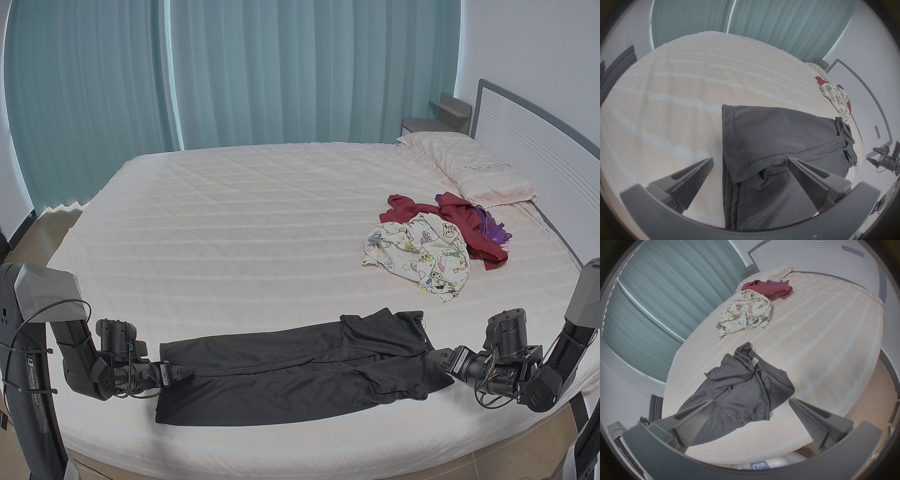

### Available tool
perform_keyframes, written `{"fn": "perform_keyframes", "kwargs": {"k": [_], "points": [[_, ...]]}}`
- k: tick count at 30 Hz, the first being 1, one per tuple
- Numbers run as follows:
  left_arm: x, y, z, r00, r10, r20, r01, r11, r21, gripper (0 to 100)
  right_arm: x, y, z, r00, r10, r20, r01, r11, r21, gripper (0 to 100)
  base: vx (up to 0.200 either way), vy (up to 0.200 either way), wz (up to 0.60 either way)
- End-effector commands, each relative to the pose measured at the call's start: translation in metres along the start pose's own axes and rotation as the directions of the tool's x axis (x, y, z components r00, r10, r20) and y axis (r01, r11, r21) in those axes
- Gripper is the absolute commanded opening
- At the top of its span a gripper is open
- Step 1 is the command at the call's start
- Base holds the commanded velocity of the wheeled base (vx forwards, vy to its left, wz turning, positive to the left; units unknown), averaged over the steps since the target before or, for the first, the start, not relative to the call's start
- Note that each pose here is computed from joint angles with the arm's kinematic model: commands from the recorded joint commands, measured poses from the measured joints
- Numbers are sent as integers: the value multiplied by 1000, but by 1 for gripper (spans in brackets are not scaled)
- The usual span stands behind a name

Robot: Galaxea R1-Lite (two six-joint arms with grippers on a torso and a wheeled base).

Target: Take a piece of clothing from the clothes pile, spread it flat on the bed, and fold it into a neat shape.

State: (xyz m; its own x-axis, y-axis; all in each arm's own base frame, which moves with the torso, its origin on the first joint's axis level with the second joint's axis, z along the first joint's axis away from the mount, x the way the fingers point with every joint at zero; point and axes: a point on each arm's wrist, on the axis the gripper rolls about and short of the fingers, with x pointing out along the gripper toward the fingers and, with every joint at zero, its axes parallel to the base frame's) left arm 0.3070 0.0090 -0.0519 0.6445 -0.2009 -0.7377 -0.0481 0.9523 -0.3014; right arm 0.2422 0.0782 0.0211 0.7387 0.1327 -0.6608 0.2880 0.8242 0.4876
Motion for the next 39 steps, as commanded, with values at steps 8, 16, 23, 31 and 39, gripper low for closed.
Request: {"fn": "perform_keyframes", "kwargs": {"k": [8, 16, 23, 31, 39], "points": [[6, -6, -5, 1000, -10, -19, 9, 999, -39, 100, 7, -6, -1, 999, -31, -12, 31, 999, 12, 100, 0, 0, 0], [8, -15, -8, 1000, -1, -23, -1, 996, -91, 100, 8, -9, -3, 999, -47, -13, 47, 999, 27, 100, 0, 0, 0], [9, -15, -7, 1000, 18, -17, -19, 996, -82, 100, 4, -9, -3, 1000, -30, 2, 30, 999, 29, 100, 0, 0, 0], [10, -16, -7, 999, 31, -11, -32, 997, -69, 100, 3, -7, -6, 1000, 2, 19, -2, 1000, 14, 100, 0, 0, 0], [13, -16, -6, 999, 31, -8, -31, 998, -53, 100, 4, -6, -6, 1000, 6, 19, -7, 1000, 16, 100, 0, 0, 0]]}}
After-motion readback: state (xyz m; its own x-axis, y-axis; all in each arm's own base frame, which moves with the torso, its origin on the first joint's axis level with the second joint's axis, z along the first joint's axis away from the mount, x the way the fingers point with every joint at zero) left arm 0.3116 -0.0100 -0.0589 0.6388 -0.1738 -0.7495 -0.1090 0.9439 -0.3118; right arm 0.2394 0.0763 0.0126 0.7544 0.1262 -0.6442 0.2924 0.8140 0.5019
